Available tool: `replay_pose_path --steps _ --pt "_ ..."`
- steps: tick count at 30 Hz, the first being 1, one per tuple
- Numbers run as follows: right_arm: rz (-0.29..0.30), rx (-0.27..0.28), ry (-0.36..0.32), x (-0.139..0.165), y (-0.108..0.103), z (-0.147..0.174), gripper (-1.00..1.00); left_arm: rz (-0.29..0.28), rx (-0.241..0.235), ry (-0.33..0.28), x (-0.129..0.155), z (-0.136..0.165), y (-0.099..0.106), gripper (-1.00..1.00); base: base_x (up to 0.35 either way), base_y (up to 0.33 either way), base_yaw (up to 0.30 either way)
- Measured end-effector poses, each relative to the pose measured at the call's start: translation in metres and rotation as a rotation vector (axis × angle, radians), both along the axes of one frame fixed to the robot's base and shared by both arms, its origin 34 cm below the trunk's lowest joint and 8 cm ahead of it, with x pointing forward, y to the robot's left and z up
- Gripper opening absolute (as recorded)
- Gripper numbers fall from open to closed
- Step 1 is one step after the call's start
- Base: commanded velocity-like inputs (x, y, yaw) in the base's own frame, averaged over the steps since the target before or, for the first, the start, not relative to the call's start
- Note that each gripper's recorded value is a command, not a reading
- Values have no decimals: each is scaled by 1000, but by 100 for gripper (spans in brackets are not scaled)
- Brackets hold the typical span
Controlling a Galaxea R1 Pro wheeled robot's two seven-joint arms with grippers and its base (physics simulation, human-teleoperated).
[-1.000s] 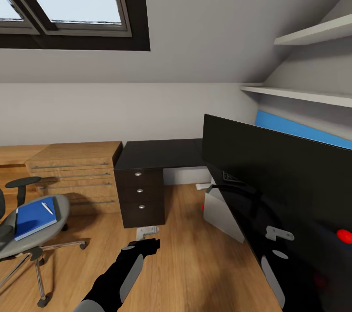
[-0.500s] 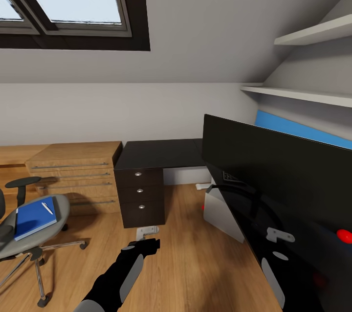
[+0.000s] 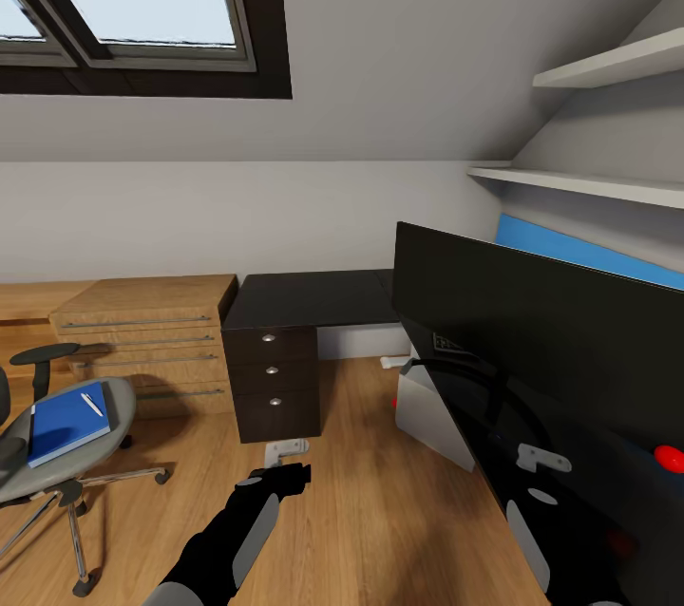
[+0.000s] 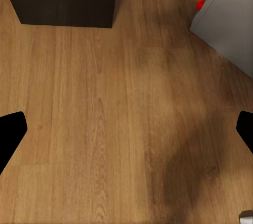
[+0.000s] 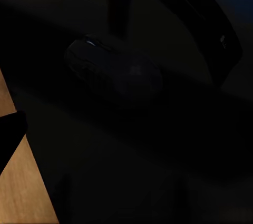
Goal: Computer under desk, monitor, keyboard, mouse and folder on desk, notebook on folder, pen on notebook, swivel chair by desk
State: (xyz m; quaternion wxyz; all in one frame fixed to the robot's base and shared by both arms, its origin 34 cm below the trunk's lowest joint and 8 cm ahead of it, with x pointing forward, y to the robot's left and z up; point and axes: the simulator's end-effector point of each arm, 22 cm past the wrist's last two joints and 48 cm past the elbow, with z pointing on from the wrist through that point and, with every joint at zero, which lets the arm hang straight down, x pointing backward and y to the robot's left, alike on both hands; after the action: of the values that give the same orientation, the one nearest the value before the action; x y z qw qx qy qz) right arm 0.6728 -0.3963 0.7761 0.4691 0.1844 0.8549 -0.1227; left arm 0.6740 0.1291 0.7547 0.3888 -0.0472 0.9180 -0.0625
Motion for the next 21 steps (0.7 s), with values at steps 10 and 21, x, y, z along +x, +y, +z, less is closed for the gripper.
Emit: replay_pose_path --steps 10,21 --pt "-4 6 15 -2 -1 -8 100 0 0 0 0 0 0 100 0 0 0" --pt "-10 12 26 3 -1 -13 100 0 0 0 0 0 0 100 0 0 0"
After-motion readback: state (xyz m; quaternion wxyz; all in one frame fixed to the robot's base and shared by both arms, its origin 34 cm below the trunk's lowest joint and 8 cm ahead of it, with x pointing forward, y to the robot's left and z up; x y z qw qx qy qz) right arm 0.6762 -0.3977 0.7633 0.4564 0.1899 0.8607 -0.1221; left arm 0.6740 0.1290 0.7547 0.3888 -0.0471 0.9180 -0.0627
